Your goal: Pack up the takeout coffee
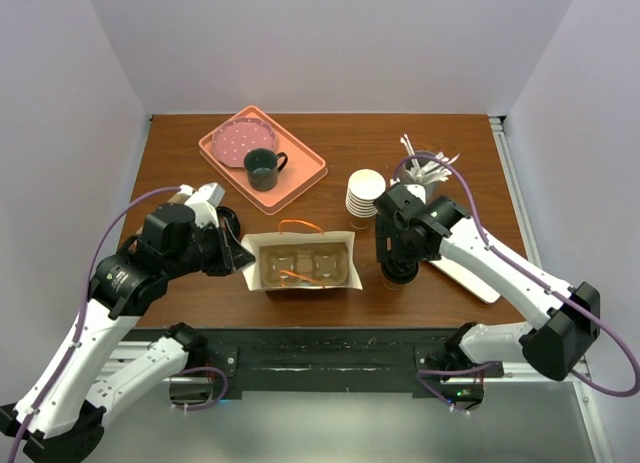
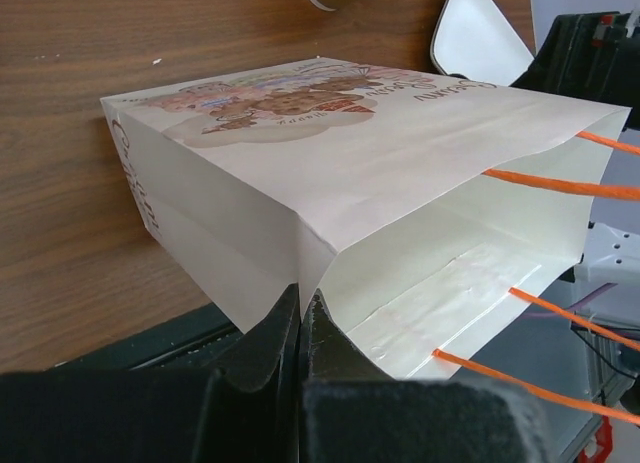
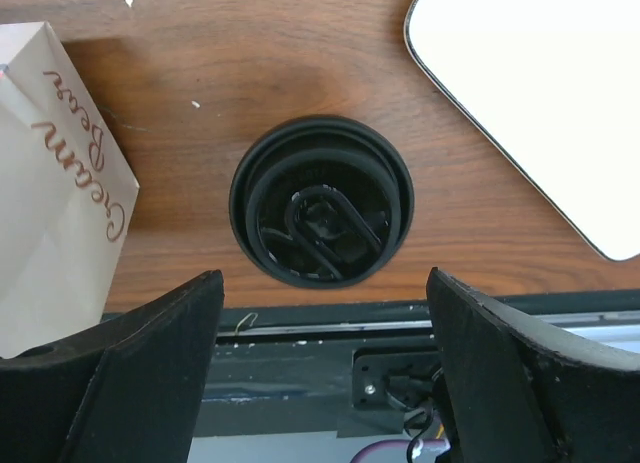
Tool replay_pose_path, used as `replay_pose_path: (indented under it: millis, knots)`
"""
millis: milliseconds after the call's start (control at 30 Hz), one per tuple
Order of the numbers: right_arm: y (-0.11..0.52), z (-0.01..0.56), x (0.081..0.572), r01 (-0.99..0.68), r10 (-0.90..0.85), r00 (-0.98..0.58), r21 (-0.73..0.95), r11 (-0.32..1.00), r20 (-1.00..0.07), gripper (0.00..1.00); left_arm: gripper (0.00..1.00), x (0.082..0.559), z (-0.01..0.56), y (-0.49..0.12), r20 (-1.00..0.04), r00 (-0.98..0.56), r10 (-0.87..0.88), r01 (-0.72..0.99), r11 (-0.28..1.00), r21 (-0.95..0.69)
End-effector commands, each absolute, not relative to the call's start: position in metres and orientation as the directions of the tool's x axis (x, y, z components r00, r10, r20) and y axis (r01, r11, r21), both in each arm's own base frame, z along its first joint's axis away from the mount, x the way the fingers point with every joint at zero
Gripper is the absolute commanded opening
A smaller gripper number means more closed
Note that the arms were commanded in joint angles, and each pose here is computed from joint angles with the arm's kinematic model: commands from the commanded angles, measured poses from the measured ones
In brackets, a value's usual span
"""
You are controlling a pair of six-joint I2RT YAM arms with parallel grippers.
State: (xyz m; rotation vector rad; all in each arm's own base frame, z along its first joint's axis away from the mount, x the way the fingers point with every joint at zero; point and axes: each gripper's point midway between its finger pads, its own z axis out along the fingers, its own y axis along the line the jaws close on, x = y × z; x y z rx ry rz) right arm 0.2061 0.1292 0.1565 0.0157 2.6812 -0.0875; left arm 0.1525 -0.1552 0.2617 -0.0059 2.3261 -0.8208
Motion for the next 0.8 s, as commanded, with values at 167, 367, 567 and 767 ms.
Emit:
replay_pose_path:
  millis: [167,367,567,767]
  knots:
    - [0.133,0.129,0.220,-0.015,-0.040,-0.910,-0.063,0.998,-0.414,0.86,0.00,0.149,0.272,-0.161,-0.647,-0.744,-0.168,0.310,0.770,-0.557]
    - [0.136,0.119,0.224,-0.057,-0.072,-0.914,-0.048,0.997,-0.400,0.87,0.00,0.149,0.272,-0.159,-0.646,-0.746,-0.161,0.308,0.776,-0.549]
    - [0.140,0.108,0.227,-0.095,-0.108,-0.919,-0.052,0.994,-0.380,0.87,0.00,0.148,0.275,-0.158,-0.651,-0.741,-0.168,0.307,0.776,-0.551]
    - [0.135,0.101,0.222,-0.076,-0.094,-0.927,-0.063,0.995,-0.363,0.80,0.00,0.148,0.273,-0.158,-0.646,-0.744,-0.172,0.300,0.778,-0.552]
